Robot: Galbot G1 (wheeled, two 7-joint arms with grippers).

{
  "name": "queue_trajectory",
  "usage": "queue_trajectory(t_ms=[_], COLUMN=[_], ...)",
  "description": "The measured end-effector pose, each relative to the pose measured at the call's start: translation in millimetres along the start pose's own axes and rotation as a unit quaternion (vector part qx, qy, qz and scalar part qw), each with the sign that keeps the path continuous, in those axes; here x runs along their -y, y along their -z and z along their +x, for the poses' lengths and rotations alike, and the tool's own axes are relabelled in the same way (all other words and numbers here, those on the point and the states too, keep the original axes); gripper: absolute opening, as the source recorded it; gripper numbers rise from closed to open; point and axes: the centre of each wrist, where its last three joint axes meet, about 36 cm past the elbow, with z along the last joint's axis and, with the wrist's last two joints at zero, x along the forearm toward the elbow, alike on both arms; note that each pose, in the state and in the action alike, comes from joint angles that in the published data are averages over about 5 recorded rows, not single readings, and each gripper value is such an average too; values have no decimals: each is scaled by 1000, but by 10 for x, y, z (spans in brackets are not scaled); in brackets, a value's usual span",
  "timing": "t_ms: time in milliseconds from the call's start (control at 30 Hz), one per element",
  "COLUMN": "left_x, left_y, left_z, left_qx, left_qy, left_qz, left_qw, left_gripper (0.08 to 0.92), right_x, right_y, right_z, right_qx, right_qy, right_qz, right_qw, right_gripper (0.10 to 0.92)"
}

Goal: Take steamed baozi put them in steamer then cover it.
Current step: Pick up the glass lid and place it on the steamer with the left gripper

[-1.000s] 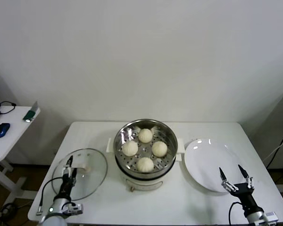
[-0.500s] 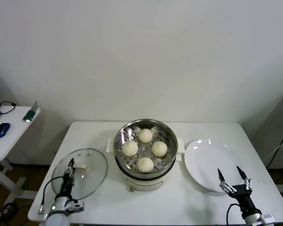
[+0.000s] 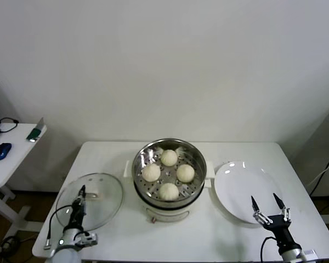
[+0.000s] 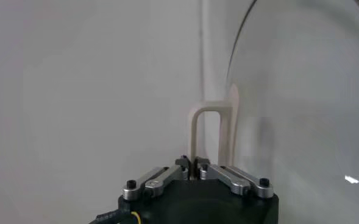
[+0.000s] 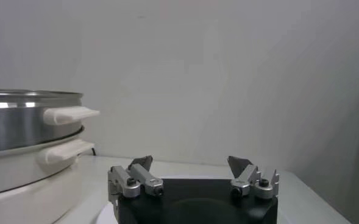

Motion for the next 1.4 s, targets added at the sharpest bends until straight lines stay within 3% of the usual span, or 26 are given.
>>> queue_trajectory(t_ms=[333,667,967,1400], left_x=[-504,-1424,-2067,-2251], left_y=[-133,-182,231,1093], left_z=[-40,-90,-9,148], left_qx=[-5,-7,4,24], left_qy=[28,50,55,16], left_qz=[31,67,93,103], left_qw=[999,997,994,994], left_gripper=[148,148,148,148], right_x=[-10,-42,-76,-72], right_y=[43,42,13,-36], right_z=[24,13,-21,-72], right_qx=[-6,-17,-18,-18], right_qy=[-3,-4,-6,-4], right_qz=[10,20,24,27], right_qw=[1000,1000,1000,999], right_gripper=[823,823,823,823])
